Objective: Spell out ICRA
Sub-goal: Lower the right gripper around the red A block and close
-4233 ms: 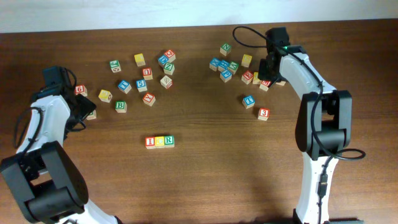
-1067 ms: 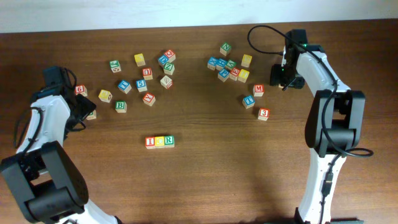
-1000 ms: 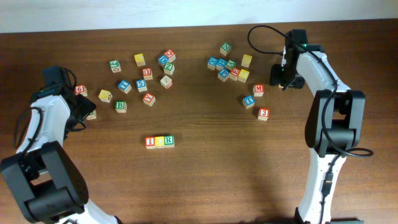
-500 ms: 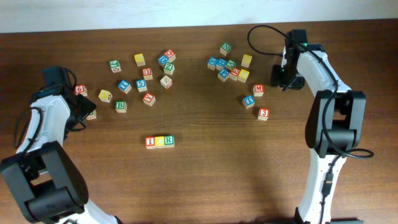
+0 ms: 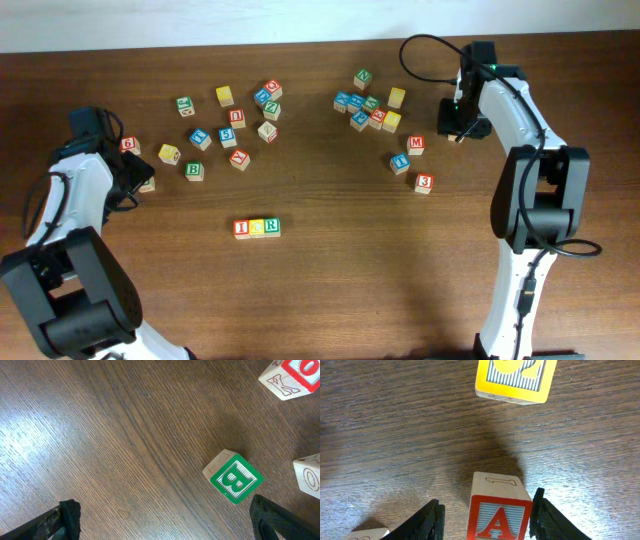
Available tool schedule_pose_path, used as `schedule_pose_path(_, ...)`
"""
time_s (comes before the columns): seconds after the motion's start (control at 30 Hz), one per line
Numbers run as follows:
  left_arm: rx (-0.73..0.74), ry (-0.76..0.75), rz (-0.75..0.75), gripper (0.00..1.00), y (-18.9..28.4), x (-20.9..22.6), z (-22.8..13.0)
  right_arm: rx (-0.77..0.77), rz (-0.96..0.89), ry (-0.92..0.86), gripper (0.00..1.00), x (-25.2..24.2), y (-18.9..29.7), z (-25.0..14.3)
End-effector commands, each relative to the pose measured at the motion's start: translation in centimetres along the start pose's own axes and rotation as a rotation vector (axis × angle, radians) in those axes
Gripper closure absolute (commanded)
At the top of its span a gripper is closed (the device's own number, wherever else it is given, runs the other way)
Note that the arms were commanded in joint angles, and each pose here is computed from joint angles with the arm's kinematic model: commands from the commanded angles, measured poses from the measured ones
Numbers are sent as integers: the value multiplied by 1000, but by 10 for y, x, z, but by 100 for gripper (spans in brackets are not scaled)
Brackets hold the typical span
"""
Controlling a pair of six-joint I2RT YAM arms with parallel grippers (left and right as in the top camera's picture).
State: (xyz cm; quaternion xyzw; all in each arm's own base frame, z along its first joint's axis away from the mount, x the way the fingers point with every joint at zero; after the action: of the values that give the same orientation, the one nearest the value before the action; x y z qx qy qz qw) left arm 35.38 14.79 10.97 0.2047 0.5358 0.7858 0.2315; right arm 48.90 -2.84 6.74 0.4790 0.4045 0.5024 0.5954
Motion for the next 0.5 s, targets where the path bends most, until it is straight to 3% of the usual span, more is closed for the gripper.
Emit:
schedule_pose_path(0.0, -16, 9, -6, 0, 7, 2, 2, -65, -7, -4, 52, -2, 24, 12)
schedule_pose_path(0.3, -16, 9, -6, 1, 7, 2, 2, -66, -31, -5, 53, -5, 24, 12)
schedule_pose_path(0.47, -16, 9, -6, 1, 7, 2, 2, -66, -32, -5, 64, -5, 24, 12)
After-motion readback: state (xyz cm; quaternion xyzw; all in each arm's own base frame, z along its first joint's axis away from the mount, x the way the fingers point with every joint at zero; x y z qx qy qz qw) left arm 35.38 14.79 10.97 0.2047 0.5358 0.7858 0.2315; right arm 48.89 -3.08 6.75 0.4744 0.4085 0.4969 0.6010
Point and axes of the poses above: each gripper's point midway between its finger pads, its own y axis back along the fingers, its own x axis along the line the jaws close on, z = x × y, the point moved 5 cm from there along y, back along the fingers, and after that the axes turned 1 degree about y, right-handed, at the moved point
